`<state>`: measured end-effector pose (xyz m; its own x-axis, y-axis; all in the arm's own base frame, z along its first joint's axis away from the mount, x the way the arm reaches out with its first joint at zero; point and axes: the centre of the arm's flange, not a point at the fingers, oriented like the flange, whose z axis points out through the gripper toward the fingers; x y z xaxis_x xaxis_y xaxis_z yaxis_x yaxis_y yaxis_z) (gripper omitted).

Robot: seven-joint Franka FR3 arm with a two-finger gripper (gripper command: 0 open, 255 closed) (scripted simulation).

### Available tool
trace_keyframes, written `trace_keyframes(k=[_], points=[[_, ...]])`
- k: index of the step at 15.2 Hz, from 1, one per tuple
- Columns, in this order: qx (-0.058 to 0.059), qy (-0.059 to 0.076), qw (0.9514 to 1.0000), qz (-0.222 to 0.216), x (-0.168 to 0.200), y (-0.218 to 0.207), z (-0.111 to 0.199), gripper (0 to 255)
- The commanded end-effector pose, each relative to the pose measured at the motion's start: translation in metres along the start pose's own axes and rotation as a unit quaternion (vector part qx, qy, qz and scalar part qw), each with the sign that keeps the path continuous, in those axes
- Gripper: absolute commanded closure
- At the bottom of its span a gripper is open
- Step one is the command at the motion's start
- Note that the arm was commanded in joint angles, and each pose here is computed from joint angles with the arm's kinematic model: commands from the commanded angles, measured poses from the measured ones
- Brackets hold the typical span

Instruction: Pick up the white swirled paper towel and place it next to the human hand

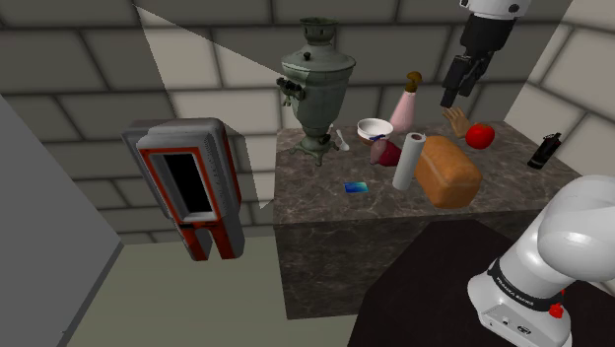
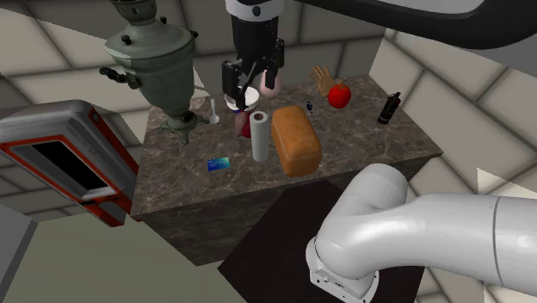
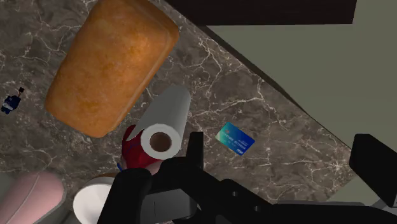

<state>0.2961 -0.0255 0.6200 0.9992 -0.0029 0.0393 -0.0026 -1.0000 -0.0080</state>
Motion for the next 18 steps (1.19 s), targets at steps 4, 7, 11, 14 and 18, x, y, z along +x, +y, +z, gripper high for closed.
trace_keyframes(k=[4,7,11,14,18], points=[[-0.003,-0.004,0.9994,-0.033,0.018,0.02,0.029,0],[-0.005,-0.007,0.9978,-0.066,0.038,0.038,0.058,0],[-0.009,-0.012,0.9938,-0.11,0.065,0.061,0.098,0],[-0.012,-0.016,0.9896,-0.143,0.087,0.076,0.127,0],[-0.015,-0.021,0.9822,-0.186,0.117,0.095,0.166,0]])
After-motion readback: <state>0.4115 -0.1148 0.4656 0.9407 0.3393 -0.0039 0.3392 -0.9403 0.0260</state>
